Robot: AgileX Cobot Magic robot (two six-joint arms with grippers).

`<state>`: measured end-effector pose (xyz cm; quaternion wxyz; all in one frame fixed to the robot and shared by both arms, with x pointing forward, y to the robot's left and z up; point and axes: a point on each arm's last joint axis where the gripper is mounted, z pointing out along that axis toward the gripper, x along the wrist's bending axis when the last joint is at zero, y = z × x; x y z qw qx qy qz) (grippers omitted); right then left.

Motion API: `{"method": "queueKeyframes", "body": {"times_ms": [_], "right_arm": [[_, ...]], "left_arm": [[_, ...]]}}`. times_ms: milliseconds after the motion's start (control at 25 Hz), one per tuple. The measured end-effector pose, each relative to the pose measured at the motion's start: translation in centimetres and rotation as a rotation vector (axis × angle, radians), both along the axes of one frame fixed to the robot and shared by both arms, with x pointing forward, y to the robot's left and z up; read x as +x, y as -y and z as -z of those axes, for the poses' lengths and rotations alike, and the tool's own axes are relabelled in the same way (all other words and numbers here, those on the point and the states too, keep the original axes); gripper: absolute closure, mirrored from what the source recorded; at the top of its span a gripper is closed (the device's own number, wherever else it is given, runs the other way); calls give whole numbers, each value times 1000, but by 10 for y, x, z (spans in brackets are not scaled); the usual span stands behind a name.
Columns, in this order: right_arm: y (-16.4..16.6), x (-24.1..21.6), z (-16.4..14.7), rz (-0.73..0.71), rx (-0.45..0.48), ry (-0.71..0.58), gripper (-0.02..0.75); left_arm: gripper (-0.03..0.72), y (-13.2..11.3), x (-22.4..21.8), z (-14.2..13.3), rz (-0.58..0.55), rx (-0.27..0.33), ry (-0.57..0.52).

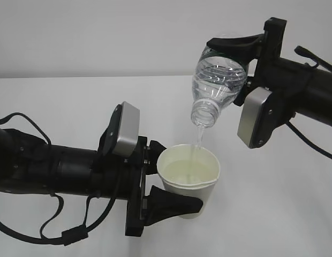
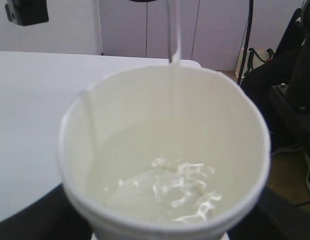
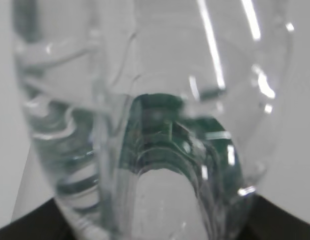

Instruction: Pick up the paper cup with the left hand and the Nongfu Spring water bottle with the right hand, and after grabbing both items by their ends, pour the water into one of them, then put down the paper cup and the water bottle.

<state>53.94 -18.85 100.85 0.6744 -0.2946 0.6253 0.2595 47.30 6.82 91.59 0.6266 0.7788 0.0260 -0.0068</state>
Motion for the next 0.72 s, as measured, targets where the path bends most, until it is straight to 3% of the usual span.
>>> {"method": "queueKeyframes", "body": {"times_ms": [720], "right_arm": [[-1,-1,-2,-12,17,17,322]], "left_arm": [[179,0,-2,1,29,13,8]]}}
